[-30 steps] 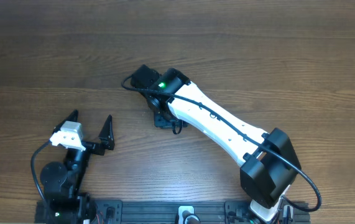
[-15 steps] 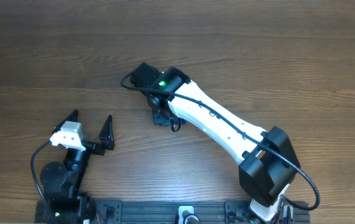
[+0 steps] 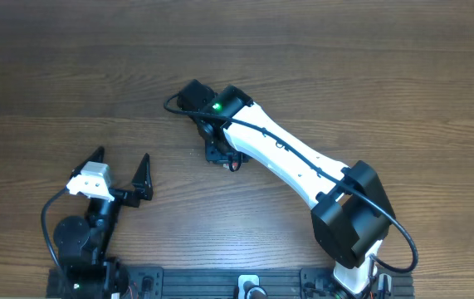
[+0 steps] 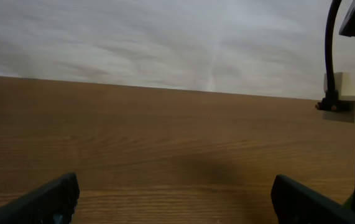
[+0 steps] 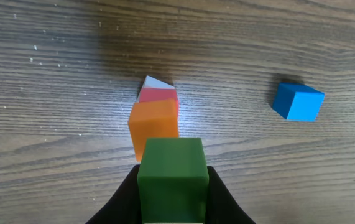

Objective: Stack Cubes

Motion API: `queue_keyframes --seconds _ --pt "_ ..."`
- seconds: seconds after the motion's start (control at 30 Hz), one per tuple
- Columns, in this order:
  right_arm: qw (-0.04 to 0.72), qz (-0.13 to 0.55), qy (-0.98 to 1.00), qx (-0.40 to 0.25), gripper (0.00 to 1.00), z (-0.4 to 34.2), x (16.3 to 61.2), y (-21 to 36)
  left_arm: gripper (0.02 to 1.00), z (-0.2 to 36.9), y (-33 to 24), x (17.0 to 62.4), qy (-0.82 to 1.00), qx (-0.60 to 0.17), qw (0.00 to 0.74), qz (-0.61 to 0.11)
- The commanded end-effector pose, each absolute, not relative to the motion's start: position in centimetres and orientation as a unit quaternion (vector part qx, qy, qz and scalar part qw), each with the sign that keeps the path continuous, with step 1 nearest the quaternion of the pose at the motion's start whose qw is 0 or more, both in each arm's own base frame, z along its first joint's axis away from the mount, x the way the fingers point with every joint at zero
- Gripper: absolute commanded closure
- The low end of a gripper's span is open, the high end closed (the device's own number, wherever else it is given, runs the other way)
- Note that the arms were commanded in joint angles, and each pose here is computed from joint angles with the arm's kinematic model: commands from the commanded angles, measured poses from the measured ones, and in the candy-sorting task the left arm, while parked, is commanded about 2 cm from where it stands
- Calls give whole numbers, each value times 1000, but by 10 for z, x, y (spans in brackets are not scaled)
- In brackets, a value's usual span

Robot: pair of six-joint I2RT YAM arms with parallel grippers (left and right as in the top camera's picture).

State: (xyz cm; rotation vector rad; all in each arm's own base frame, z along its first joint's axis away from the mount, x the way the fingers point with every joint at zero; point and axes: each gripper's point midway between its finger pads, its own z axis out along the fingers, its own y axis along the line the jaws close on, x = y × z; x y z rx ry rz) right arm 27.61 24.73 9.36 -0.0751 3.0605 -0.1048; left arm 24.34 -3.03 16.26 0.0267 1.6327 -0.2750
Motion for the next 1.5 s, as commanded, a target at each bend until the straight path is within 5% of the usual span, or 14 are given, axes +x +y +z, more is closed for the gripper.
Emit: queue_keyframes --seconds 0.03,1.5 --pt "45 -23 999 -19 989 98 282 252 18 161 -31 243 726 17 677 -117" --pt "47 -11 999 -8 989 88 288 261 18 162 -31 243 726 17 678 -117"
